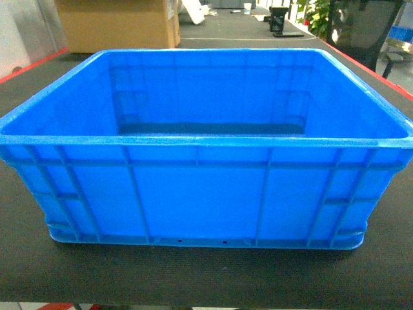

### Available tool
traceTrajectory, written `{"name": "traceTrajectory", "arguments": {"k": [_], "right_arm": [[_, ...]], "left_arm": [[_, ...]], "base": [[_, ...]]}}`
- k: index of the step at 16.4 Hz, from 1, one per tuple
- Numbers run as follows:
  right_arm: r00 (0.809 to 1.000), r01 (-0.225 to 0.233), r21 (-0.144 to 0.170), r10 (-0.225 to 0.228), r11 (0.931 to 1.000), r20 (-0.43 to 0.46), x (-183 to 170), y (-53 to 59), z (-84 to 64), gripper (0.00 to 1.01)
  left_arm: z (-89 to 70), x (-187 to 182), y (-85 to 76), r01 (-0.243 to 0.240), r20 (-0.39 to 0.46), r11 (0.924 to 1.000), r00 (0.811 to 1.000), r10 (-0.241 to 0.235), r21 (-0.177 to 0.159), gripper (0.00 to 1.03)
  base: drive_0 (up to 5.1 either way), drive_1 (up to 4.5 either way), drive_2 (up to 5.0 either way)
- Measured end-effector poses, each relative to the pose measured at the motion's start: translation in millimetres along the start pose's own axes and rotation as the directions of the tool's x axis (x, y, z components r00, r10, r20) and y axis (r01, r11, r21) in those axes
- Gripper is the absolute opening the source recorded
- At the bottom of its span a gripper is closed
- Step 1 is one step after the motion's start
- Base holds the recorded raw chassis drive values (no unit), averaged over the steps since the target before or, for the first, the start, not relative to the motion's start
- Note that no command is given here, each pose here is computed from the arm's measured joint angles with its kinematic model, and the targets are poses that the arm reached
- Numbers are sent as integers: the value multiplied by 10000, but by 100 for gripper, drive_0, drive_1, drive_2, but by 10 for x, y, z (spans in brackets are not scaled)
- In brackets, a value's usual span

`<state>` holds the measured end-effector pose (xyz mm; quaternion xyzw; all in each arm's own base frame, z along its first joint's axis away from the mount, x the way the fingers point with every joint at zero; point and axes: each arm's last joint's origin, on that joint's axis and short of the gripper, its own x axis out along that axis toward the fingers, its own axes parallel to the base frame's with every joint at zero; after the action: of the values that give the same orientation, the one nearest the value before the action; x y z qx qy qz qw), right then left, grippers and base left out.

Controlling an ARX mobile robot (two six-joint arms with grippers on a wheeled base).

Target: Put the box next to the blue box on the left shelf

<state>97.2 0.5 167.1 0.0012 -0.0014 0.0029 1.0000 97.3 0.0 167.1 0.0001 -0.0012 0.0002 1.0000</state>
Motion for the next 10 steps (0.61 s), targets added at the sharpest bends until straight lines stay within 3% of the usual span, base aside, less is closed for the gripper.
{"name": "traceTrajectory", "arguments": {"k": [1,2,3,5,6,7,9,10], "right_arm": [[10000,0,0,0,10000,0,0,0,0,98],[10000,0,0,0,10000,0,0,0,0,98],[9992,253,13,-253,9997,-297,2,-1,-16,98],[9813,1177,-198,-1194,9928,-1511,11,28,-28,98],[9665,1537,-358,-1577,9875,-2024,20,43,-31,98],[9454,1954,-686,-2065,9783,-2522,34,59,-38,98],[9257,2493,-955,-2661,9637,-2689,51,71,-54,98],[9127,2937,-1028,-3107,9504,-2654,58,67,-52,98]], "left_arm": [[0,0,0,0,0,10000,10000,0,0,98],[-24,-1,-6,-668,-861,9977,9941,653,-145,98],[-16,17,-61,-1708,-2302,9852,9593,1633,-130,98],[-22,43,-88,-2375,-2617,9714,9377,2285,-27,98],[-28,47,-85,-2714,-2656,9624,9275,2630,51,98],[-29,50,-72,-3221,-2613,9466,9128,3138,116,98],[-1,63,-53,-3781,-2387,9258,8988,3677,28,98],[50,71,-44,-3996,-2212,9166,8948,3879,-91,98]], "base": [[0,0,0],[0,0,0],[0,0,0],[0,0,0],[0,0,0],[0,0,0],[0,0,0],[0,0,0]]}}
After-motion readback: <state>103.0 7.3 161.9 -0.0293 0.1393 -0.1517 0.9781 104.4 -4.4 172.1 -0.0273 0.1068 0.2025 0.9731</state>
